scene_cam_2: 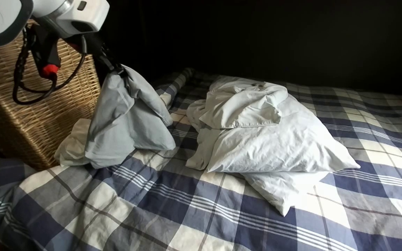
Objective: Lift the grey pillow case cover and put it in the washing basket
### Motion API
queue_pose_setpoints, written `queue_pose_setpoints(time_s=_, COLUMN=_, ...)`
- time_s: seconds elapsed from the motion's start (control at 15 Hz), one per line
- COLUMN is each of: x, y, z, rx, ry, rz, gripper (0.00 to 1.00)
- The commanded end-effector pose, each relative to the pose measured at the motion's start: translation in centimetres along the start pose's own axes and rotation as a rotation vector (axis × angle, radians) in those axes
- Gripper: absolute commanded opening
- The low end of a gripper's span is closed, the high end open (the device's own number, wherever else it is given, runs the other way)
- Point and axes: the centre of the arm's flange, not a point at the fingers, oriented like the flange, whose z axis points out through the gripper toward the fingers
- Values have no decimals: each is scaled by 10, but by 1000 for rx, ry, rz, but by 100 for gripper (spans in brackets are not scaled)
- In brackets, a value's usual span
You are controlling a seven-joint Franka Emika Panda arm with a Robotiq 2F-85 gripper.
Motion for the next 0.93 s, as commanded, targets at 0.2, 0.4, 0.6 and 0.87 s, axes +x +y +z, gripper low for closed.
queue_pose_setpoints(time_s=0.2, x=-1, y=-6, z=-6, rx=1, ry=-68, rz=-21, gripper=0)
queue_pose_setpoints(time_s=0.4, x=-4, y=-33, z=-51, rx=62, ry=-170, rz=-106, gripper=0)
queue_pose_setpoints(time_s=0.6, x=-9, y=-51, z=-105, rx=134, ry=-221, rz=-152, gripper=0)
queue_pose_setpoints(time_s=0.87, x=3, y=-63, z=-165, rx=205, ry=-112, rz=-155, gripper=0)
